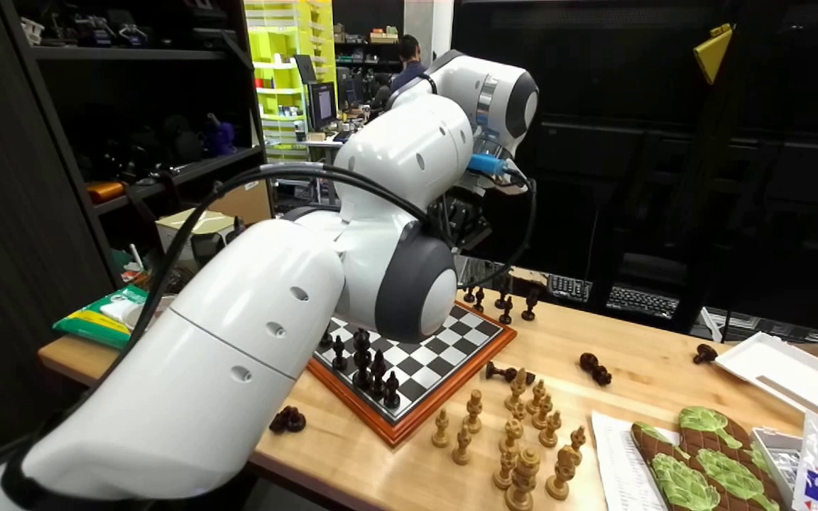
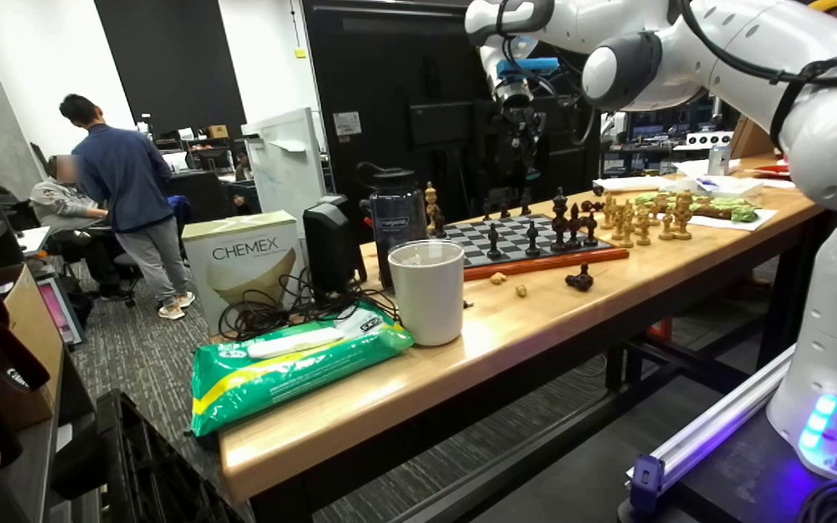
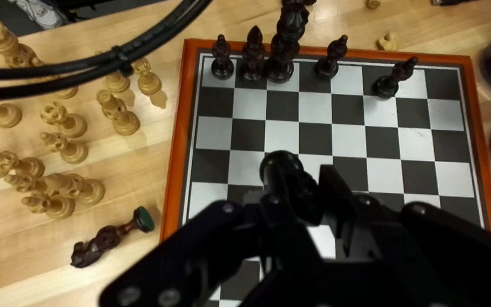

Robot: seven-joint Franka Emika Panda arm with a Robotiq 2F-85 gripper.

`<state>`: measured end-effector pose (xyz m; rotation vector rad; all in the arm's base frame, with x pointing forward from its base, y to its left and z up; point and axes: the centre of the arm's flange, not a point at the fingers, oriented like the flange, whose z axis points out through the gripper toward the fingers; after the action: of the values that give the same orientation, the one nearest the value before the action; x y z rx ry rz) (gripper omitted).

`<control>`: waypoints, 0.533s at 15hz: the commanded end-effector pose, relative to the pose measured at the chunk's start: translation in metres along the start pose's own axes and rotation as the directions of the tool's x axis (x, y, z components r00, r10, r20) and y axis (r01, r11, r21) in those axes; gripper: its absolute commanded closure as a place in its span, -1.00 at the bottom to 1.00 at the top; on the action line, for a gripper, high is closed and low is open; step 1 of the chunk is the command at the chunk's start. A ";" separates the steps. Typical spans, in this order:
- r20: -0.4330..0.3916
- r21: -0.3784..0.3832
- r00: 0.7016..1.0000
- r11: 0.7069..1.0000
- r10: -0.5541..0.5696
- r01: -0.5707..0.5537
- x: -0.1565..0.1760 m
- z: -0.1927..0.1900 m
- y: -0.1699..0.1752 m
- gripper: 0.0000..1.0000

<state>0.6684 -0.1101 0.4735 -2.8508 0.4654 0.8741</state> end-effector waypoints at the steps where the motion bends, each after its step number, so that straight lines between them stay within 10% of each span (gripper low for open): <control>1: -0.177 -0.064 0.983 0.998 -0.038 0.027 -0.021 -0.031 -0.012 0.87; 8: -0.361 -0.045 0.932 0.999 0.001 -0.019 -0.026 -0.033 0.007 0.87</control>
<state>0.6933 -0.1125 0.5247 -3.0620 0.4654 0.3977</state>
